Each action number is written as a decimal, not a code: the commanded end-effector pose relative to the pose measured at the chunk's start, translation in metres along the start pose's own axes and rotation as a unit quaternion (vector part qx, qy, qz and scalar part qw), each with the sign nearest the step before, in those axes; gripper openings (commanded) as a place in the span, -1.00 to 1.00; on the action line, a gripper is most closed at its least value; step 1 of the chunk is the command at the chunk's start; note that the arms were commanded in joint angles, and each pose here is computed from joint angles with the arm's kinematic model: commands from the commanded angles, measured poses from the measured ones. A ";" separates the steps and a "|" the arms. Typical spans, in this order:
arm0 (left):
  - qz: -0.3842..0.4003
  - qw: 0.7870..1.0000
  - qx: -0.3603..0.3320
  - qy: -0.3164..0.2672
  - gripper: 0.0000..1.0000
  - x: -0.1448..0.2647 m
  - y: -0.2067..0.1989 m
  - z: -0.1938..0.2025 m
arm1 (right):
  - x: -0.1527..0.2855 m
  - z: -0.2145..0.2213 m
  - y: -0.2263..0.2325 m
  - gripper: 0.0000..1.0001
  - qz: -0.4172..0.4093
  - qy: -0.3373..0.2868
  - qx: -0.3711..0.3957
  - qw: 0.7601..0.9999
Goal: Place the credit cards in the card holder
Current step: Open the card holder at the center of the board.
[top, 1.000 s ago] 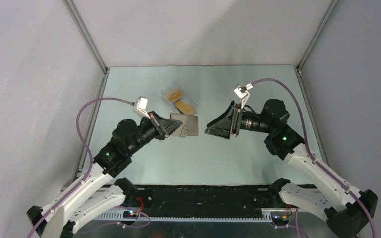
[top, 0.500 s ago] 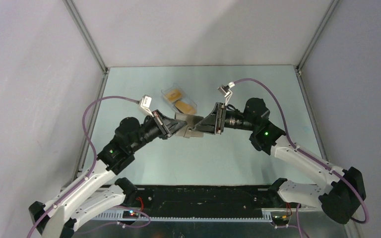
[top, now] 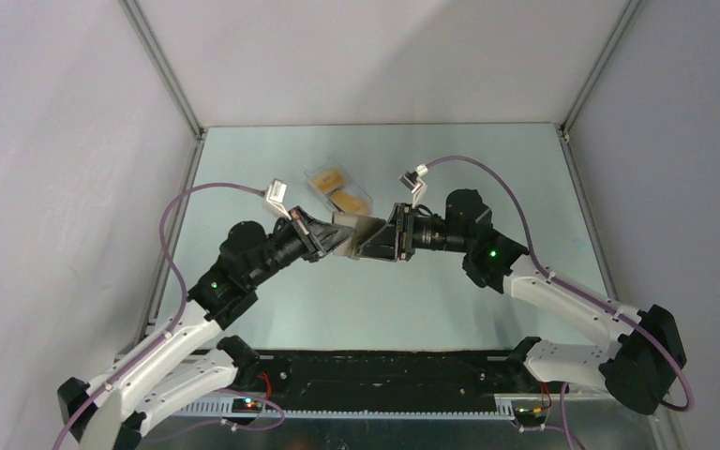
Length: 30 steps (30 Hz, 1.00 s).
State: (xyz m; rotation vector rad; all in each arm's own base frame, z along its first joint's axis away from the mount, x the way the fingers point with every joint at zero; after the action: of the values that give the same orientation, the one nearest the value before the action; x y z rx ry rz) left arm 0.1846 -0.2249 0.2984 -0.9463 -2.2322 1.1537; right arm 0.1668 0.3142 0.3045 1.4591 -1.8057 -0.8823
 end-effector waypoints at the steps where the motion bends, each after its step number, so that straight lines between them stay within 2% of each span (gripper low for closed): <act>1: 0.053 0.999 0.001 -0.013 -1.00 0.002 -0.025 -0.009 | 0.009 -0.008 -0.016 -0.08 0.062 -0.023 0.027 0.997; 8: 0.050 0.999 0.008 -0.011 -1.00 0.001 -0.022 -0.007 | 0.019 -0.017 -0.018 0.28 0.079 -0.044 0.016 0.996; 11: 0.052 0.999 0.008 -0.011 -1.00 0.001 -0.024 -0.007 | 0.012 -0.012 -0.014 0.30 0.062 -0.035 0.016 0.997; 17: 0.060 0.998 0.015 -0.008 -1.00 -0.001 -0.027 -0.007 | -0.004 -0.008 -0.009 0.13 0.024 -0.018 -0.001 1.000; 23: 0.063 0.998 0.021 -0.005 -1.00 -0.004 -0.027 -0.004 | -0.011 -0.013 0.006 -0.13 -0.027 -0.030 -0.004 0.999; 30: 0.056 0.998 0.032 0.002 -1.00 -0.011 -0.022 0.000 | -0.015 -0.013 0.029 -0.42 -0.079 -0.036 0.025 0.996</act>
State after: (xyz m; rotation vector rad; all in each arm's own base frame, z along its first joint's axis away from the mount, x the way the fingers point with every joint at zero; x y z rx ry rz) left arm 0.1913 -0.2284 0.3028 -0.9460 -2.2330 1.2049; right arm 0.1828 0.3192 0.2973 1.3968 -1.8295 -0.9513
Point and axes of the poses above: each gripper's point midway between its finger pads, its own x axis back along the fingers, its own y axis along the line the jaws close on, z = x × y, the point moved 3 cm from there along x, back along the fingers, and after that the axes turned 1 degree about -x, right-handed, at the moved point
